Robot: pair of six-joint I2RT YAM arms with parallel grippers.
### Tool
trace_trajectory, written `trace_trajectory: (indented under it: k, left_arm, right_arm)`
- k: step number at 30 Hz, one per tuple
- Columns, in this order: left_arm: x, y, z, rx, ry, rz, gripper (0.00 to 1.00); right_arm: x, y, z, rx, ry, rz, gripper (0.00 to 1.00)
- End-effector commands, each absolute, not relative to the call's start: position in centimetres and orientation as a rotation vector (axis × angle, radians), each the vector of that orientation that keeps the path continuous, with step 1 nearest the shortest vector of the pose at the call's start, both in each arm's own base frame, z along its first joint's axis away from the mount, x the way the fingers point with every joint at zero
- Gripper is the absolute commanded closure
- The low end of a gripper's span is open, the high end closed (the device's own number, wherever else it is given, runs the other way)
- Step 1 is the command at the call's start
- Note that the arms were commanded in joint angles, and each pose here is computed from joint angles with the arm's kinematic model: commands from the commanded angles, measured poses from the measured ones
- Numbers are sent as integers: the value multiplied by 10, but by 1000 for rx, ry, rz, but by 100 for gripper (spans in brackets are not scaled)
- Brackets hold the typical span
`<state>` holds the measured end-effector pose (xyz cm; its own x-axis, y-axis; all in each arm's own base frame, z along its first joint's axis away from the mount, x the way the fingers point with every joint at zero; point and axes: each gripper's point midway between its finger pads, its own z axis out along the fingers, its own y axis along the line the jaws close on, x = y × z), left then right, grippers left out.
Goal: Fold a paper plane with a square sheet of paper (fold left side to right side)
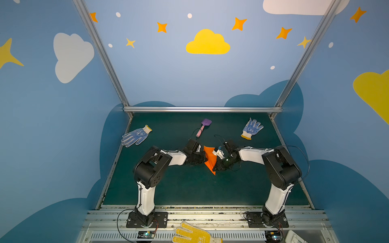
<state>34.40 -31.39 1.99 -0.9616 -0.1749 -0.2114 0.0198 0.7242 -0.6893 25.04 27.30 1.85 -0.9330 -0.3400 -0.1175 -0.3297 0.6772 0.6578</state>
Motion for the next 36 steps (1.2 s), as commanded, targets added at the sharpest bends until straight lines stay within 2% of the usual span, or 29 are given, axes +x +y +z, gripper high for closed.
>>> trace_trajectory:
  k: [1,13,36]
  left_arm:
    - [336,-302,-6,-182,2734,-982,96]
    - [318,-280,-25,-253,2801,-859,96]
    - [314,-275,-30,-293,2811,-842,96]
  right_arm:
    - [247,268,22,550,-2881,-1111,100]
    - [249,266,21,473,-2909,-1134,100]
    - [242,234,-16,105,-2915,-1027,100]
